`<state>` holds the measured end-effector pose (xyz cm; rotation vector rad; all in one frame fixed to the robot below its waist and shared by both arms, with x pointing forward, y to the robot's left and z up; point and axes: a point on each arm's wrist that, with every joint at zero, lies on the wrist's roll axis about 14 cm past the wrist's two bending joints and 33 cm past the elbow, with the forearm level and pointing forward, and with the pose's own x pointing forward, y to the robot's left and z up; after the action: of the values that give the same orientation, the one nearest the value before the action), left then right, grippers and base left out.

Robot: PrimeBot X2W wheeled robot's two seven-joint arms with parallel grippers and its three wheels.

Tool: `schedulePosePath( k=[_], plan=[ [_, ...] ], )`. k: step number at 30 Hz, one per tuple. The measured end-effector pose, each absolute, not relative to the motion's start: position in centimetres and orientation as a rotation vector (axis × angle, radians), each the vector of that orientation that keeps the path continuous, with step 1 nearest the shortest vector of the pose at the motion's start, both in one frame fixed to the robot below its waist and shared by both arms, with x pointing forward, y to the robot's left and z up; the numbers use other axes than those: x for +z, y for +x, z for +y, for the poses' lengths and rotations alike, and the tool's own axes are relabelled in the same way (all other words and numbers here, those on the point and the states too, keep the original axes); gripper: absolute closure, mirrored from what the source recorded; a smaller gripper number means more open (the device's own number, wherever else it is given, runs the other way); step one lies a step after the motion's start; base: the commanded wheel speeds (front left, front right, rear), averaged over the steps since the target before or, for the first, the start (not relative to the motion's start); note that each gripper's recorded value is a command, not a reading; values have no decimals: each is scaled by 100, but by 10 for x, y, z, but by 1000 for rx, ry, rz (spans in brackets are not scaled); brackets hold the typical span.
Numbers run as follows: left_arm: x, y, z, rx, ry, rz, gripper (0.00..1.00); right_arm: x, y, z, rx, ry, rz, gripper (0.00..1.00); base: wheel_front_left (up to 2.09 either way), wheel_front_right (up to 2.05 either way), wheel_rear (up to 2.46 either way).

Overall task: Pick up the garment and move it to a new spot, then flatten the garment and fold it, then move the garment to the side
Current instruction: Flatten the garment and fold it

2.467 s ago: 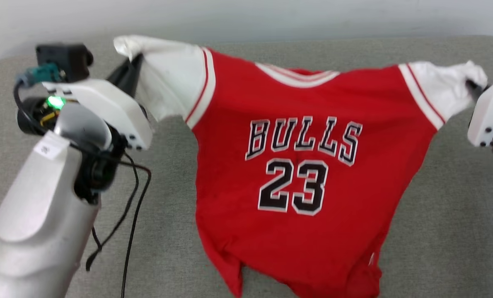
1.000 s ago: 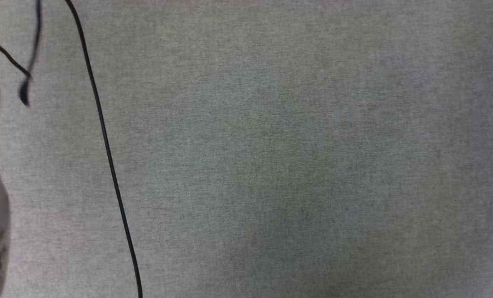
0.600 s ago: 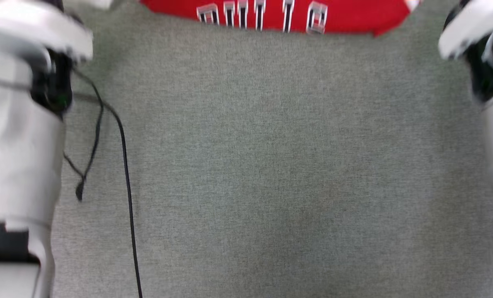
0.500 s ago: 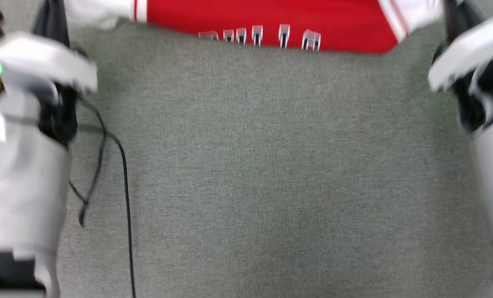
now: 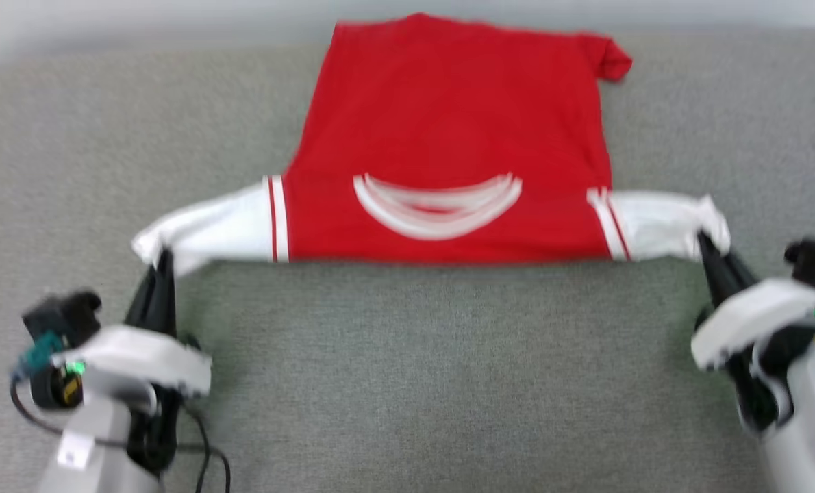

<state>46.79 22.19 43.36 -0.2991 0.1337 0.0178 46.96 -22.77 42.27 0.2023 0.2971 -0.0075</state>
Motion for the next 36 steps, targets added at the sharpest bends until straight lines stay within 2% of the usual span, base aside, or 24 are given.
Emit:
schedulePosePath(
  k=[11, 23, 24, 25, 26, 27, 30, 36],
  plan=[
    [428, 374, 229, 88, -301, 189, 100, 420, 370, -224, -57, 267, 358, 100, 0, 0, 0],
    [435, 318, 228, 118, -320, 211, 100, 409, 293, -228, -104, 265, 477, 100, 0, 0, 0],
    [436, 316, 227, 116, -321, 212, 100, 407, 290, -227, -101, 265, 489, 93, 0, 0, 0],
    [436, 315, 226, 113, -321, 213, 100, 406, 289, -225, -96, 265, 497, 68, 0, 0, 0],
    [438, 316, 224, 107, -323, 211, 100, 407, 290, -223, -89, 270, 495, 50, 0, 0, 0],
    [440, 316, 222, 100, -324, 206, 100, 407, 291, -220, -81, 275, 496, 0, 0, 0, 0],
    [442, 318, 216, 76, -308, 206, 100, 412, 299, -213, -58, 278, 477, 0, 0, 0, 0],
    [451, 330, 208, 52, -303, 181, 100, 446, 353, -223, -75, 267, 312, 0, 0, 0, 0]
  ],
)
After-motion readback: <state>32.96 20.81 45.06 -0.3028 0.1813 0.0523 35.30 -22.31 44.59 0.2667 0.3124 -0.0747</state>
